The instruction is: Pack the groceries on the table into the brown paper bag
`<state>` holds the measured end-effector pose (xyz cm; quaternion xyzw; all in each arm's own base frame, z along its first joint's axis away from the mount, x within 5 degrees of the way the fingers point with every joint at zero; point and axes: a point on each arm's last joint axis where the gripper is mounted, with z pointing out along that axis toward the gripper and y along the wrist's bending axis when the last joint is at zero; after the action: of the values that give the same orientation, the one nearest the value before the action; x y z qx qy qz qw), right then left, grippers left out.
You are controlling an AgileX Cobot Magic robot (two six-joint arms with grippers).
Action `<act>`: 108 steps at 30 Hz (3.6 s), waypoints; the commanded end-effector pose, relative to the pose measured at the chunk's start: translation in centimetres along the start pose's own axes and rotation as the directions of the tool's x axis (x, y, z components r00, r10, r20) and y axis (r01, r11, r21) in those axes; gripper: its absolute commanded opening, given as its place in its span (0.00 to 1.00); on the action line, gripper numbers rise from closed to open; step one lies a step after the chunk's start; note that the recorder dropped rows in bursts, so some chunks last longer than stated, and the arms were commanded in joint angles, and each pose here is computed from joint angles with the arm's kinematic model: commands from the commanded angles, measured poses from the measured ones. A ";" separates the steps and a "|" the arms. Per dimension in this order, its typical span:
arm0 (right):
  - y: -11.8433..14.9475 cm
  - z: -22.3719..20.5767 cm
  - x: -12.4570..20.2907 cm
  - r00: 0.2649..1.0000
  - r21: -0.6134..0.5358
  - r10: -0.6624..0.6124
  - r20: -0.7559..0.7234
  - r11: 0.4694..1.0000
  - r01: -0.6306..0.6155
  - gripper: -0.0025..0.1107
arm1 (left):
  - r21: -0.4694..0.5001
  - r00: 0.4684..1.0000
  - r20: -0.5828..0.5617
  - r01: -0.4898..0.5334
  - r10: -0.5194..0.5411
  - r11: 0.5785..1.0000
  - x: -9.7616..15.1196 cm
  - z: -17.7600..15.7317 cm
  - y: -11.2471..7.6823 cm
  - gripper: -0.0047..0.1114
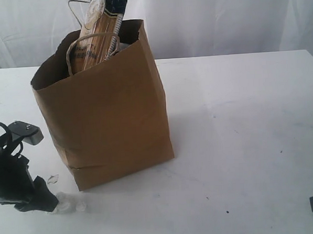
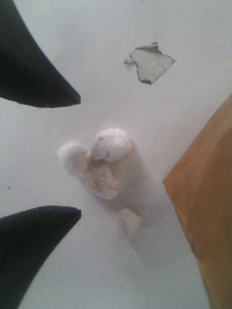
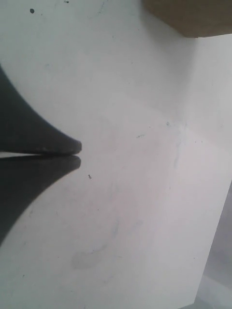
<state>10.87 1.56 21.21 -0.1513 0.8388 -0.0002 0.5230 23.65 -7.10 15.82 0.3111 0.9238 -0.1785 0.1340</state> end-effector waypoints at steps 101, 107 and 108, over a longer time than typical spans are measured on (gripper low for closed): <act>-0.1 0.0 -0.3 1.000 0.004 0.009 0.010 1.000 -0.009 0.02 | 0.050 0.806 0.544 -0.306 0.231 0.951 -16.5 -18.2 -7.3 0.04; -0.1 0.0 -0.3 1.000 0.004 0.009 0.010 1.000 -0.009 0.02 | 0.048 0.808 0.541 -0.308 0.234 0.950 -16.5 -18.2 -7.3 0.23; -0.1 0.0 -0.3 1.000 0.004 0.009 0.010 1.000 -0.009 0.02 | 0.043 0.809 0.538 -0.308 0.238 0.950 -16.5 -18.2 -7.2 0.29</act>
<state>10.87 1.56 21.21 -0.1456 0.8398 0.0034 0.5230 29.60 -13.33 39.92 0.3814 0.7861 -0.2866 0.3930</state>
